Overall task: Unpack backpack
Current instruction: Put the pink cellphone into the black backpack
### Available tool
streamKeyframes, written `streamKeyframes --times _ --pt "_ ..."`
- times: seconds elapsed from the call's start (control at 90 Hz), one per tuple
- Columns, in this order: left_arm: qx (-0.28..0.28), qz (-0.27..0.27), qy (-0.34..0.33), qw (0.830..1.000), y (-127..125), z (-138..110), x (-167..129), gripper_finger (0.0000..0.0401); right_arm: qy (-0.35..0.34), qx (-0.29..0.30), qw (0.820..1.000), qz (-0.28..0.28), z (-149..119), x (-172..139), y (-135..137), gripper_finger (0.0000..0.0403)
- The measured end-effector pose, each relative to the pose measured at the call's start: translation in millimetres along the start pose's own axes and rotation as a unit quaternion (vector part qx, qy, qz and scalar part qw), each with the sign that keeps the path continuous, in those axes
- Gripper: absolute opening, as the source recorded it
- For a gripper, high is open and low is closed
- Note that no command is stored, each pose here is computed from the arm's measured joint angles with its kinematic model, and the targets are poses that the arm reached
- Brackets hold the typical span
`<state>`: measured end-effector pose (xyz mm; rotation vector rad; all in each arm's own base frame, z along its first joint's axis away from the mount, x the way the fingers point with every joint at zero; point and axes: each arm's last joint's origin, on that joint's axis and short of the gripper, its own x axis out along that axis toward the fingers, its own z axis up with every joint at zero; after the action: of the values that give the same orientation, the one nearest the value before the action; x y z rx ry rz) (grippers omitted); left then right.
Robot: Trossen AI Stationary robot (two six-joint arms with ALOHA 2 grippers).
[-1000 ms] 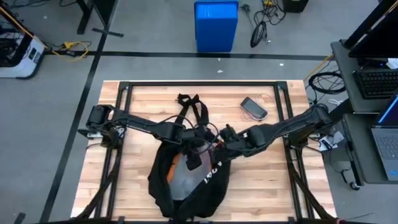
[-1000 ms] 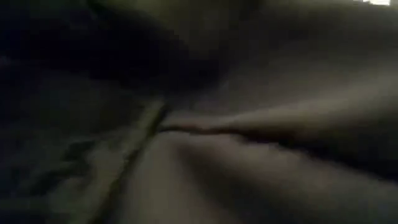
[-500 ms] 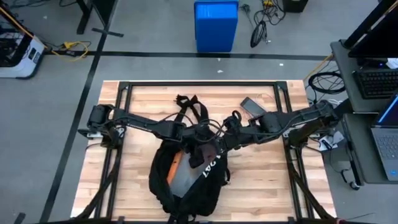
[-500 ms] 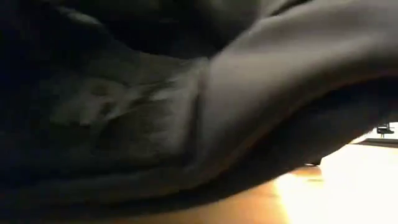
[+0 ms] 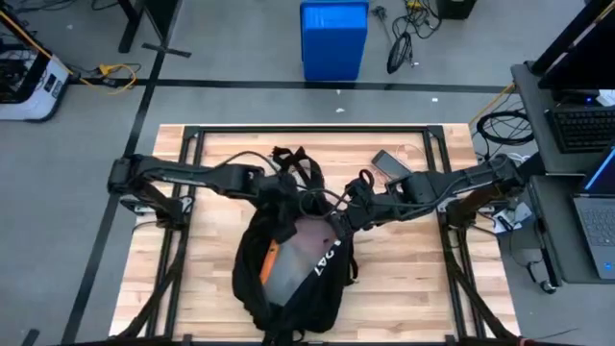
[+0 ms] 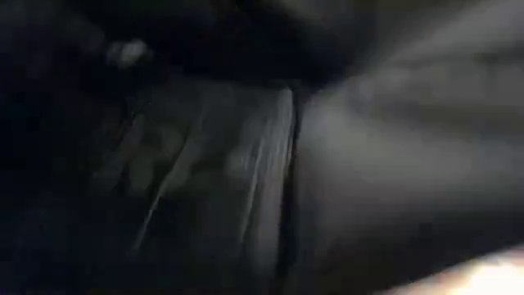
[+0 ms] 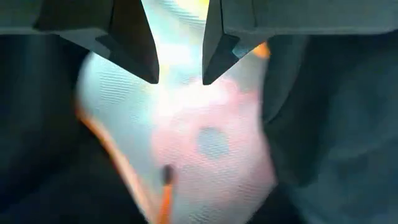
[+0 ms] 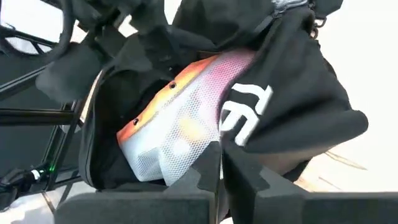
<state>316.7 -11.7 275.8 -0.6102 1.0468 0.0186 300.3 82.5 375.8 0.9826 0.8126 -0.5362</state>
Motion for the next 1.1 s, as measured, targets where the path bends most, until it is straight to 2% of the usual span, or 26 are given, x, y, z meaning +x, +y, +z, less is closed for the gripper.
streamKeyframes --times 0.156,0.333,0.467,0.622,0.722,0.844,0.944,1.1 --pt "0.014 0.036 0.019 0.999 6.9 -8.0 13.6 0.0112 -0.004 -0.015 1.000 0.000 3.8 0.3 -0.6 0.0000" --pt "-0.001 0.115 0.014 0.993 14.9 -10.1 18.2 0.0112 -0.011 -0.024 1.000 0.007 8.9 1.3 0.1 0.0000" --pt "-0.054 0.193 0.048 0.979 23.4 -22.2 12.9 0.0112 -0.012 -0.023 1.000 0.009 10.3 1.6 0.2 0.0000" --pt "-0.050 0.248 0.078 0.964 27.7 -31.3 8.8 0.0112 -0.006 -0.033 0.999 0.001 8.1 1.4 -1.1 0.0000" --pt "-0.053 0.246 0.078 0.965 27.1 -31.7 7.4 0.0112 -0.006 0.015 0.999 -0.046 21.4 2.3 -14.7 0.0003" --pt "-0.054 0.206 0.066 0.975 17.2 -29.0 -6.7 0.0112 -0.007 0.041 0.988 -0.147 45.4 1.6 -42.8 0.0020" --pt "-0.054 0.159 0.050 0.985 8.2 -26.4 -24.1 0.0112 0.022 0.018 0.974 -0.224 62.5 -1.5 -66.5 0.0043" --pt "-0.041 0.102 -0.024 0.994 -3.3 -21.1 -54.8 0.0112 0.047 -0.044 0.958 -0.280 95.9 -5.9 -96.0 0.0081"
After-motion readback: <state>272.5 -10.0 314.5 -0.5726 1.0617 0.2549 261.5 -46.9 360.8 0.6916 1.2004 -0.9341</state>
